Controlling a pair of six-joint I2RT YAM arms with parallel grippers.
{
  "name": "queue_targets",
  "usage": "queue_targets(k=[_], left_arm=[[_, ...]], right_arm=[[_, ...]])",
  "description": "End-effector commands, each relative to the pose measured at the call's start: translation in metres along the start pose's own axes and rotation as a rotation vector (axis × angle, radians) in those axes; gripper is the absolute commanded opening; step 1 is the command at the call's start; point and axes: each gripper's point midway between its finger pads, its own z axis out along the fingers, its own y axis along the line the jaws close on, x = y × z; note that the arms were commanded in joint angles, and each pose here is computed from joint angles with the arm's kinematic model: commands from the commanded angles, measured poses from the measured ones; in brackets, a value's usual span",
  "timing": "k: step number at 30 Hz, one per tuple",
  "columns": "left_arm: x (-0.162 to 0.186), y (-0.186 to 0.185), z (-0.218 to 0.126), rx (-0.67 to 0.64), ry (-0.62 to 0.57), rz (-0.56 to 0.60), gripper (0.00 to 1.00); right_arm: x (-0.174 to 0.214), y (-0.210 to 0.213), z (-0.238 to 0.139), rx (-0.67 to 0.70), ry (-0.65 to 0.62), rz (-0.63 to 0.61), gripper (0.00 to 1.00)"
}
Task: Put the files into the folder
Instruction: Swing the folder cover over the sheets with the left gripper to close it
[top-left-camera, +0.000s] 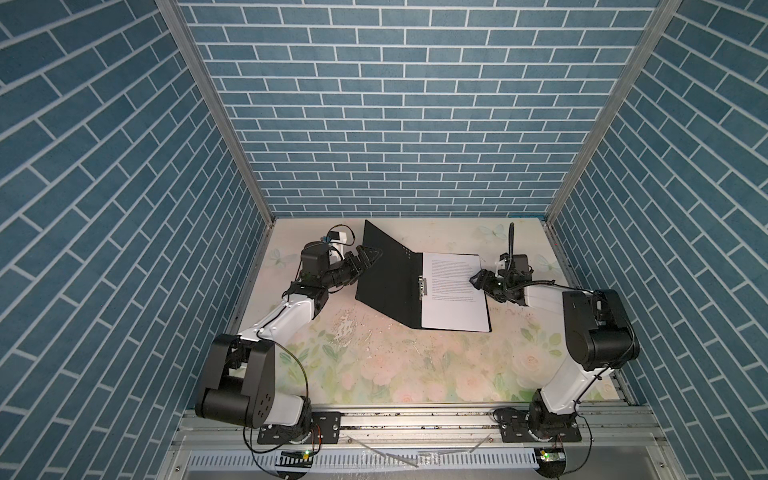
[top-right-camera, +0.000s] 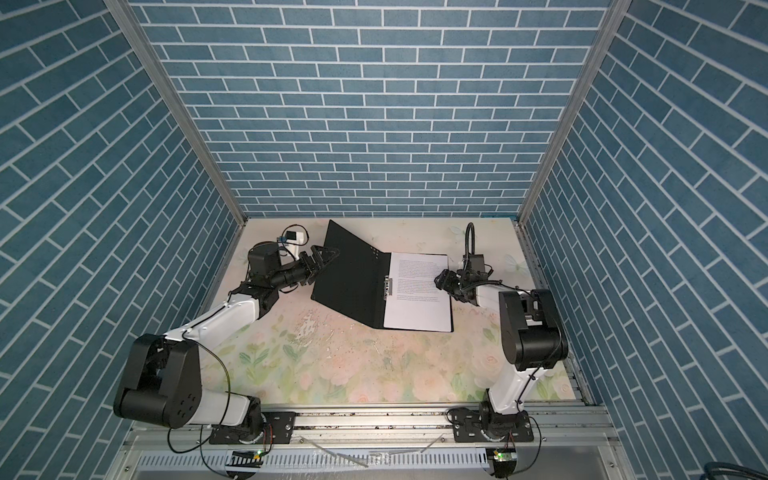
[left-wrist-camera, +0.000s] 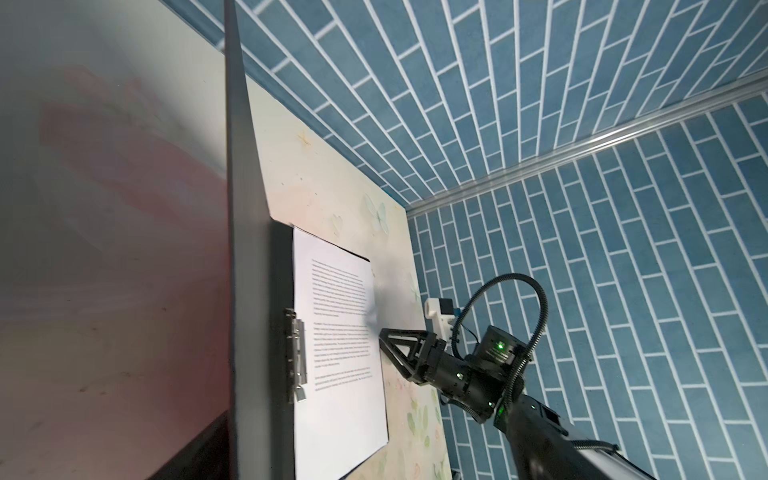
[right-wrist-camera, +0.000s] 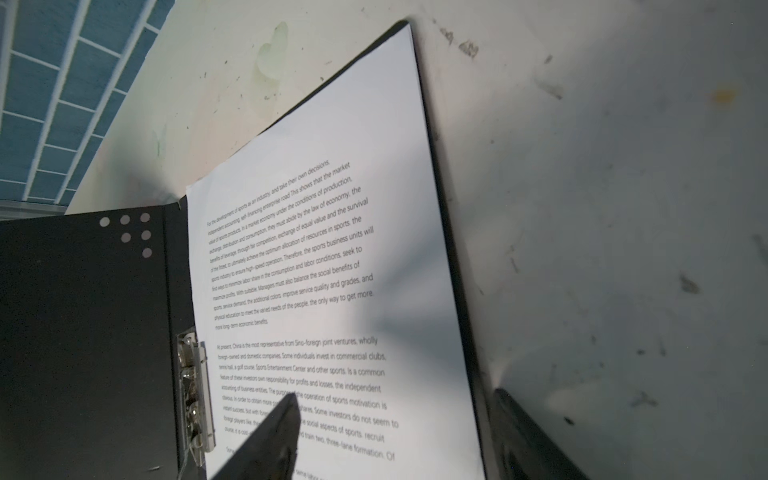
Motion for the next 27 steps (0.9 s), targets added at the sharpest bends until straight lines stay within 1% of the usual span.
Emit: queue_targets(k=[1, 7, 11, 17, 20, 24, 27], left_arm=[[-0.004, -0.038, 0.007, 0.093, -0.016, 0.031, 1.00], [0.011, -0.082, 0.013, 0.065, 0.003, 0.161, 1.00], [0.029, -0.110, 0.030, 0.089, 0.052, 0.223, 1.00], [0.063, -0.127, 0.069, 0.101, 0.152, 0.275, 1.00], [0.086, -0.140, 0.088, 0.120, 0.216, 0.308, 1.00], [0.115, -0.150, 0.110, 0.127, 0.290, 0.357, 1.00], [0.134, -0.141, 0.129, 0.115, 0.345, 0.353, 1.00]], right_arm=[[0.051, -0.021, 0.009, 0.057, 0.175, 0.079, 0.72], [0.050, -0.019, 0.009, 0.044, 0.172, 0.093, 0.71], [0.048, -0.012, 0.010, 0.017, 0.166, 0.105, 0.71], [0.047, -0.006, 0.005, -0.003, 0.168, 0.101, 0.71], [0.041, -0.010, -0.005, 0.025, 0.160, 0.076, 0.72], [0.027, -0.029, -0.026, 0.077, 0.122, 0.102, 0.73], [0.014, -0.050, -0.049, 0.130, 0.066, 0.131, 0.73]])
